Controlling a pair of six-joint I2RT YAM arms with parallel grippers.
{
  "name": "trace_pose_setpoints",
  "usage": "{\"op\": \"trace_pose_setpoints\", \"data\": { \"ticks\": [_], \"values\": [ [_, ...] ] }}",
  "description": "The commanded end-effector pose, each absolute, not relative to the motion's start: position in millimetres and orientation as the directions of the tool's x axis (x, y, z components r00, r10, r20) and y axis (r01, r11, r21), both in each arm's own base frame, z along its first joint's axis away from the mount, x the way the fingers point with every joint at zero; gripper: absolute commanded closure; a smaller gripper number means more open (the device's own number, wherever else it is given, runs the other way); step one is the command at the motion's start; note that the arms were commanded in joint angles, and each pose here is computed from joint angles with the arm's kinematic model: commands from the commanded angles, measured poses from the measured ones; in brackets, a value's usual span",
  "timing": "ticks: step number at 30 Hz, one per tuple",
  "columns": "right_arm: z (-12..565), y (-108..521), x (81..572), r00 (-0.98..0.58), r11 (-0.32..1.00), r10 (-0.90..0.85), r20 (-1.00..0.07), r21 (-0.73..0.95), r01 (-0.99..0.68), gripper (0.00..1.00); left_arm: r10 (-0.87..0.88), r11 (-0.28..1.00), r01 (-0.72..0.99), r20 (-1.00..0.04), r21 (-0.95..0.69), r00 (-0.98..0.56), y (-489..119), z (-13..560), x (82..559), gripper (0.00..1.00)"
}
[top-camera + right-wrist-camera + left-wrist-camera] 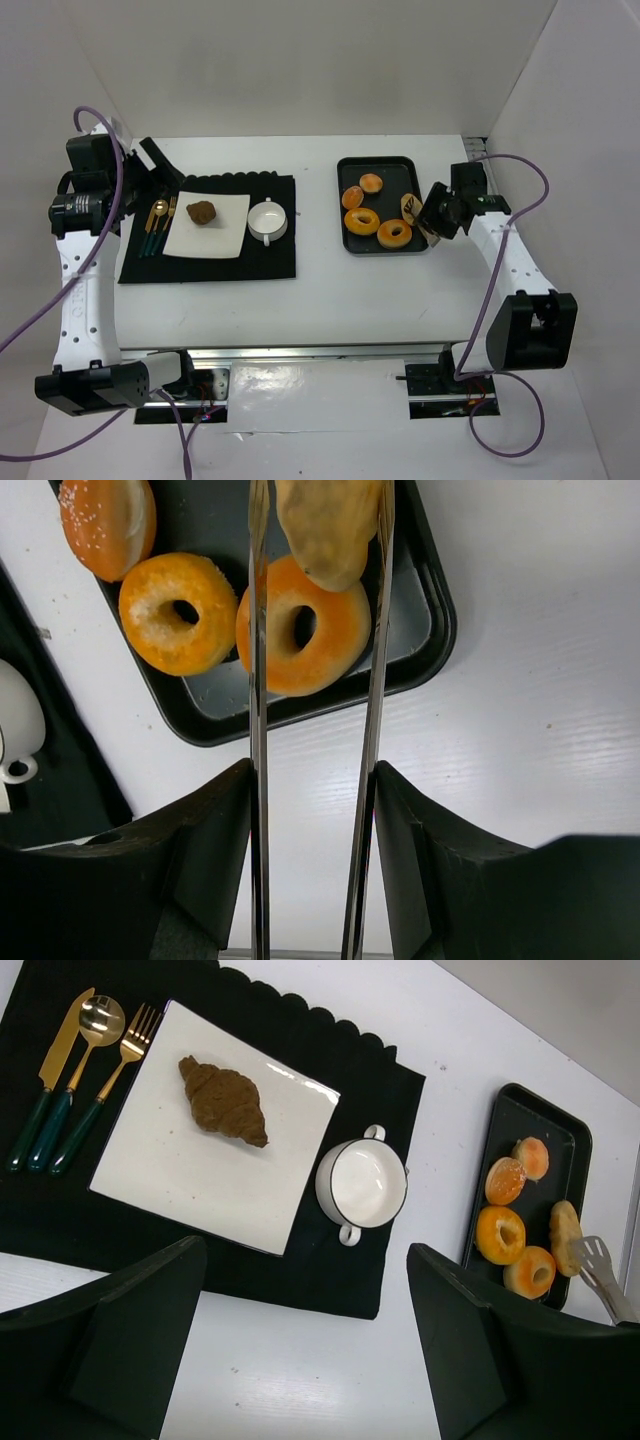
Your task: Place the bread
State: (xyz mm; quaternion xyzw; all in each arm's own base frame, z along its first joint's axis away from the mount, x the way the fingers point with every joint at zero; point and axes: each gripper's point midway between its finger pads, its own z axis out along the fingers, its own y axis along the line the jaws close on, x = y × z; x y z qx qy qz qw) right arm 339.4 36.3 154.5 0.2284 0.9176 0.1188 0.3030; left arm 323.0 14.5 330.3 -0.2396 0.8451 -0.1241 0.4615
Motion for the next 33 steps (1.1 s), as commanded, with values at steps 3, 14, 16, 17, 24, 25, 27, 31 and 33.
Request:
{"op": "trace_pose_setpoints", "data": {
  "ticks": [3,14,16,17,24,25,27,31,33],
  "values": [
    [149,42,352,-0.721,0.863,0.487,-0.492,0.395,0.314,0.43,-0.515,0.857,-0.265,-0.740,-0.442,-0.432,15,339,331,0.06],
    [169,35,355,-0.685,0.862,0.493,-0.536,0.408,0.301,0.68,-0.515,0.857,-0.265,-0.740,-0.442,-0.432,15,339,331,0.06],
    [177,35,356,-0.674,0.862,0.493,-0.551,0.414,0.293,0.78,-0.515,0.857,-0.265,-0.740,-0.442,-0.432,15,339,331,0.06],
    [179,32,353,-0.669,0.859,0.499,-0.551,0.414,0.301,0.80,-0.515,0.857,-0.265,-0.740,-0.442,-0.432,15,339,331,0.06],
    [222,35,364,-0.611,0.859,0.496,-0.617,0.454,0.239,0.87,-0.514,0.858,-0.261,-0.745,-0.443,-0.425,15,343,331,0.06],
    [227,39,363,-0.613,0.861,0.490,-0.620,0.455,0.229,0.89,-0.514,0.858,-0.261,-0.745,-0.443,-0.425,15,343,331,0.06],
    [240,40,366,-0.601,0.869,0.476,-0.642,0.448,0.210,0.90,-0.514,0.858,-0.261,-0.745,-0.443,-0.425,15,343,331,0.06],
    [266,70,368,-0.596,0.873,0.436,-0.675,0.478,0.096,0.94,-0.514,0.858,-0.261,-0.745,-0.443,-0.425,15,343,331,0.06],
    [283,93,373,-0.587,0.862,0.422,-0.690,0.505,0.026,0.94,-0.522,0.853,-0.264,-0.741,-0.450,-0.423,15,343,331,0.06]
  ]
}}
